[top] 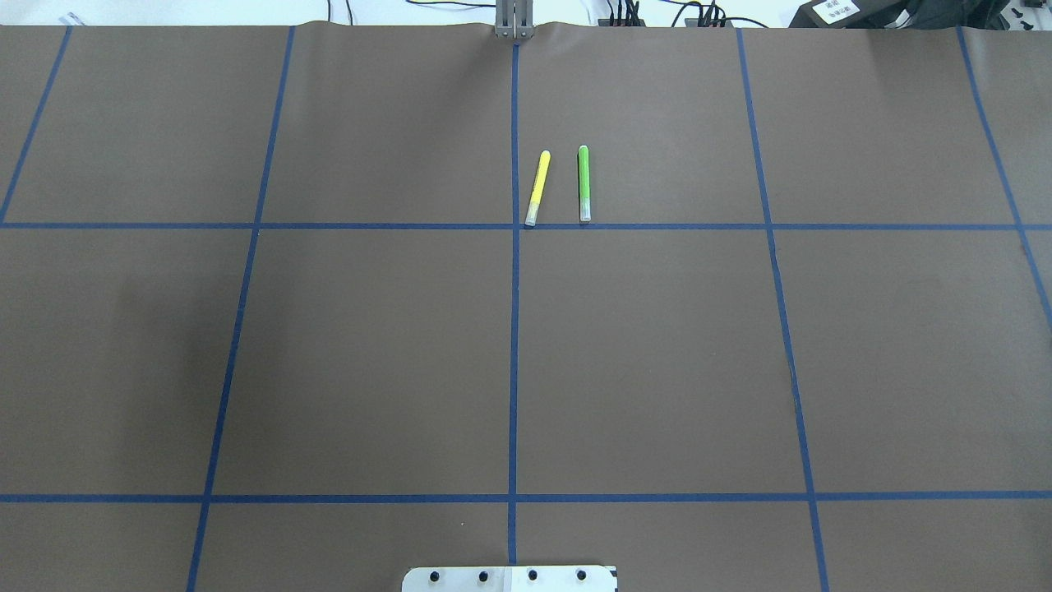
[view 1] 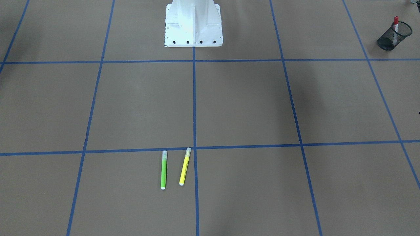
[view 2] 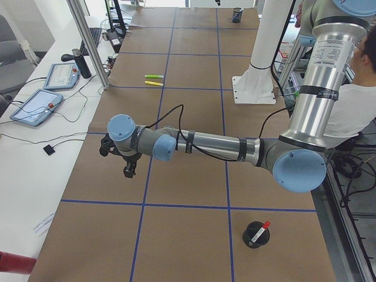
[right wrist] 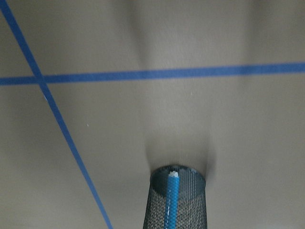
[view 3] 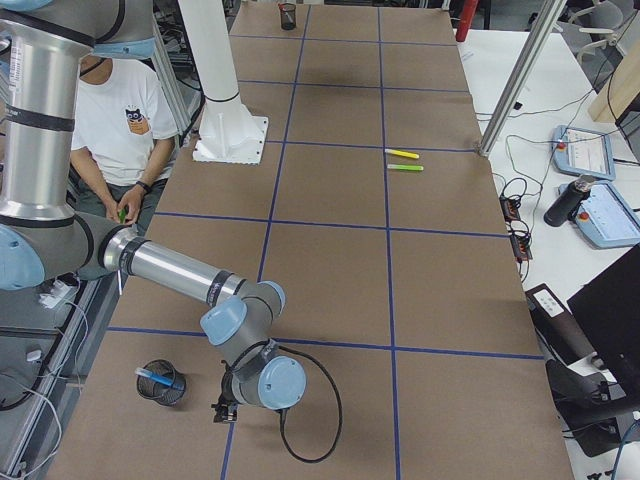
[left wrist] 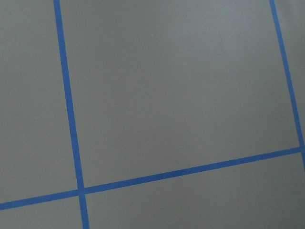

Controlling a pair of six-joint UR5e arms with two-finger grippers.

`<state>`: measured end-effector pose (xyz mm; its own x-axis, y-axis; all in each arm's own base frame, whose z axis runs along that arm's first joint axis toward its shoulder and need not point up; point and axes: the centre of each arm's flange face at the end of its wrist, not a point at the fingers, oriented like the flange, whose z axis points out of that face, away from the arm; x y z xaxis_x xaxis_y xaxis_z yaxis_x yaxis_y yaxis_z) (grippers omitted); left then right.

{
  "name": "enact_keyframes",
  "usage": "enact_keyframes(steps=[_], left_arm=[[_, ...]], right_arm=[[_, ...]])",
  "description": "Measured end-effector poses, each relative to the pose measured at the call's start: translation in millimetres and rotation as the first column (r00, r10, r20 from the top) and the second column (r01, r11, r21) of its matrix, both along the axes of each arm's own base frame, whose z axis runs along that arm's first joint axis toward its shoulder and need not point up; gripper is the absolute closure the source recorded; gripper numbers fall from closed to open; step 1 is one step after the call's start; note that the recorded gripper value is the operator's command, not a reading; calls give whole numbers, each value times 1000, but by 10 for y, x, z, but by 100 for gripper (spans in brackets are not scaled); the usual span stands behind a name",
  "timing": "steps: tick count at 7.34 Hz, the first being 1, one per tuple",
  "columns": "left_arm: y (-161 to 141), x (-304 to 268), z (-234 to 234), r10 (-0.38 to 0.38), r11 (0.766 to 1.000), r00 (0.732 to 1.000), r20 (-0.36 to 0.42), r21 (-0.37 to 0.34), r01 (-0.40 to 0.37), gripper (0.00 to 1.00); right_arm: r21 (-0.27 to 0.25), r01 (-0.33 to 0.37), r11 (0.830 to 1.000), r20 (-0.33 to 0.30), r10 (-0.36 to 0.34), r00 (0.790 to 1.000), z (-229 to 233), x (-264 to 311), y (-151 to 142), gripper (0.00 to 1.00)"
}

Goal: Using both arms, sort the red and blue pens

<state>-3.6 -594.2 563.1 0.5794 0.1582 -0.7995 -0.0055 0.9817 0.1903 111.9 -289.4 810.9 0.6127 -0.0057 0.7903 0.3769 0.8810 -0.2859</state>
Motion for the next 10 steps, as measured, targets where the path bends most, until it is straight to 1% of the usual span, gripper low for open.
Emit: enact_keyframes(steps=[1, 2, 3, 4, 5, 6, 7, 9, 10], left_arm=[[53, -15, 10, -2, 1000, 1000, 1, 0, 2, 0], [133, -36, 38, -5, 1000, 1000, 2, -3, 5, 0], [216, -61, 80, -10, 1000, 1000, 9, -7, 10, 0], [299, -89, 145, -18, 1000, 999, 35, -11, 19, 0], [399, -118, 239, -29, 999, 996, 79, -16, 30, 0], [484, -126, 313, -34, 999, 994, 107, -24, 36, 0], [523, -129, 354, -35, 999, 992, 118, -34, 40, 0], [523, -122, 346, -32, 996, 992, 124, -83, 42, 0], [505, -117, 275, -27, 992, 992, 127, -117, 42, 0]], right_arm=[[128, -26, 991, -21, 29, 999, -83, 18, -223, 0], [241, -72, 968, -57, 88, 995, -180, 26, -445, 0], [318, -120, 941, -81, 152, 985, -284, -12, -632, 0], [365, -156, 918, -89, 201, 975, -395, -94, -816, 0], [401, -187, 897, -84, 239, 967, -569, -208, -1086, 0], [419, -210, 883, -66, 260, 963, -824, -402, -1417, 0], [431, -223, 875, -44, 267, 963, -1094, -614, -1705, 0], [443, -231, 866, -21, 268, 963, -1543, -1000, -2138, 0], [442, -228, 868, -17, 262, 965, -1696, -1140, -2254, 0]])
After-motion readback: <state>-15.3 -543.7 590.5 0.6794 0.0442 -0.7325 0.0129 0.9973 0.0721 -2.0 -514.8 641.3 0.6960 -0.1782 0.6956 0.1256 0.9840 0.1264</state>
